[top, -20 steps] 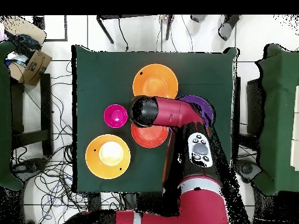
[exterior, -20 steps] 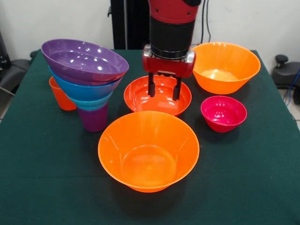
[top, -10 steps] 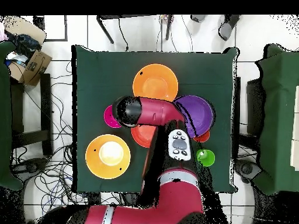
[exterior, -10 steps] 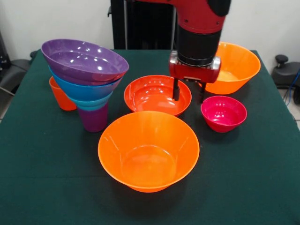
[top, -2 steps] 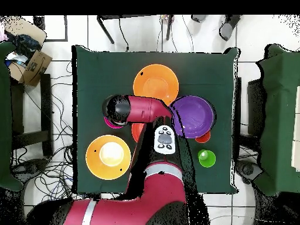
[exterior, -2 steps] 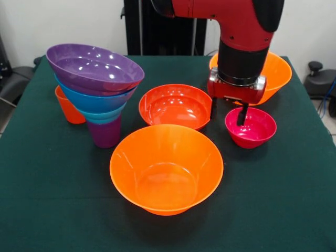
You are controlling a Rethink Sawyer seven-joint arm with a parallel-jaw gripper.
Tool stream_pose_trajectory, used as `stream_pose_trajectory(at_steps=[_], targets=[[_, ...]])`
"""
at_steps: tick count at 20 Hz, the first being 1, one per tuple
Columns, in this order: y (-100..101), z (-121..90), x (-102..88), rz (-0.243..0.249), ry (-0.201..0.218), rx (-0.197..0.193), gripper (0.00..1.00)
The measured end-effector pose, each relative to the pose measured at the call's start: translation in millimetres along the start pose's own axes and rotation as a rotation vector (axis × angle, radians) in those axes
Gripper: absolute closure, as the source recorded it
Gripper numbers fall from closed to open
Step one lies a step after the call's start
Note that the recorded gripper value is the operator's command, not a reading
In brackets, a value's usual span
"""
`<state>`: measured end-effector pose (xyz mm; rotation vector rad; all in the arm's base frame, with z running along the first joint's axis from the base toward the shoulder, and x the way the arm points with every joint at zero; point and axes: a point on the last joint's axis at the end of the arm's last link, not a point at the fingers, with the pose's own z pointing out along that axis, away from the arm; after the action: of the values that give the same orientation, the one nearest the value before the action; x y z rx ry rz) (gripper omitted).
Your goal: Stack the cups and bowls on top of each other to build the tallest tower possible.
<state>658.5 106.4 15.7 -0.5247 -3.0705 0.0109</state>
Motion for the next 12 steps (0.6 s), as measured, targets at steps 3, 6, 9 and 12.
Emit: stream_pose_trajectory(at_steps=[3,6,9,12], targets=[[0.5,4.2,-2.8,0.012,-0.003,0.005,0.0],[-6.4,10.2,-4.9,0.017,-0.012,0.031,0.0],[-15.4,14.9,-2.6,0.015,-0.021,0.064,0.0],[-23.3,17.4,-0.7,0.018,-0.03,0.092,0.0]])
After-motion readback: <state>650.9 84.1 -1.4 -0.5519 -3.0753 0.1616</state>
